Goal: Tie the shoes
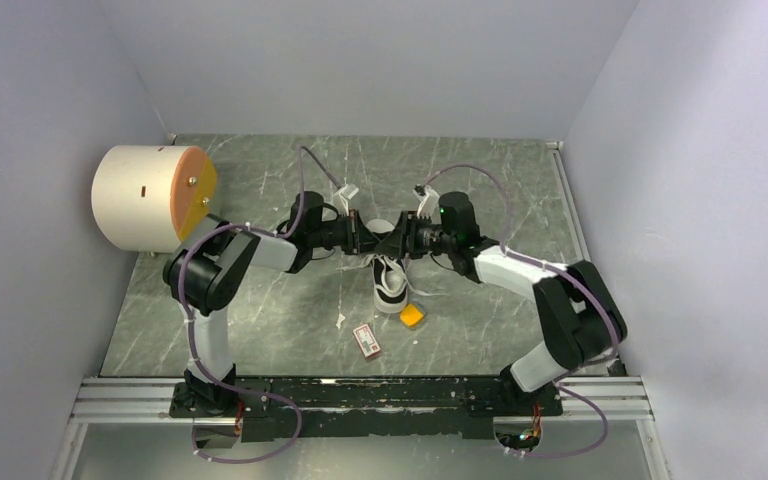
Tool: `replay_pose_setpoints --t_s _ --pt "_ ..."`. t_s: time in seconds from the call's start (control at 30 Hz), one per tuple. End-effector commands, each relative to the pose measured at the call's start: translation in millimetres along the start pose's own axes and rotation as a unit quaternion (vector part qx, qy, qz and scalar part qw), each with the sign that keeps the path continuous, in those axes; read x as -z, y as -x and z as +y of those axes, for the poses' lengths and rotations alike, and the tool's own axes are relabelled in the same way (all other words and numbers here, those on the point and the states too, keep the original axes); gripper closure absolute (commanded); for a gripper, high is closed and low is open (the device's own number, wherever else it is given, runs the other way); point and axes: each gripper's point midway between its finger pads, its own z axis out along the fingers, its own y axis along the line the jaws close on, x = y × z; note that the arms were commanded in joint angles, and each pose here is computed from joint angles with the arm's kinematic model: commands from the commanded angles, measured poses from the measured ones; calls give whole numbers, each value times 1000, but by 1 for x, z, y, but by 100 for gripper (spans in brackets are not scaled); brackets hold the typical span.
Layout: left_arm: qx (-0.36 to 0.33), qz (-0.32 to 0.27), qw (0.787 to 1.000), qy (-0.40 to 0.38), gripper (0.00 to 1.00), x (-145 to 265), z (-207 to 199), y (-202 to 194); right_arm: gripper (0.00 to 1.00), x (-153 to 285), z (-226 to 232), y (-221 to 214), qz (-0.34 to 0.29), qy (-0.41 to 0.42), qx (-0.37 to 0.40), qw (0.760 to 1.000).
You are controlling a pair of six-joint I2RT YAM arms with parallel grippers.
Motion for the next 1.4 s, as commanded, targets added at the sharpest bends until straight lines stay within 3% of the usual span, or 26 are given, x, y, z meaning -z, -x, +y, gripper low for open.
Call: replay_pose_setpoints --t_s 0.0,0.17,0.33,0.47,1.0,1.37 --pt "-48 -37 998 -3 95 -4 -2 20 50 34 14 2 22 2 16 1000" --pt "-46 -34 998 -4 95 -2 -1 18 46 54 -23 15 12 -74 37 996" --pt "-46 -26 999 -4 95 -2 0 15 58 45 -43 39 -16 -68 14 997" --pt "-47 -25 999 -4 95 -3 0 15 70 28 -54 29 20 -39 22 999" --pt "-51 -16 999 0 95 -1 2 12 72 -2 -39 19 54 60 14 997" --pt "-48 -19 999 -13 95 -3 -1 14 71 -2 -38 8 58 62 0 996"
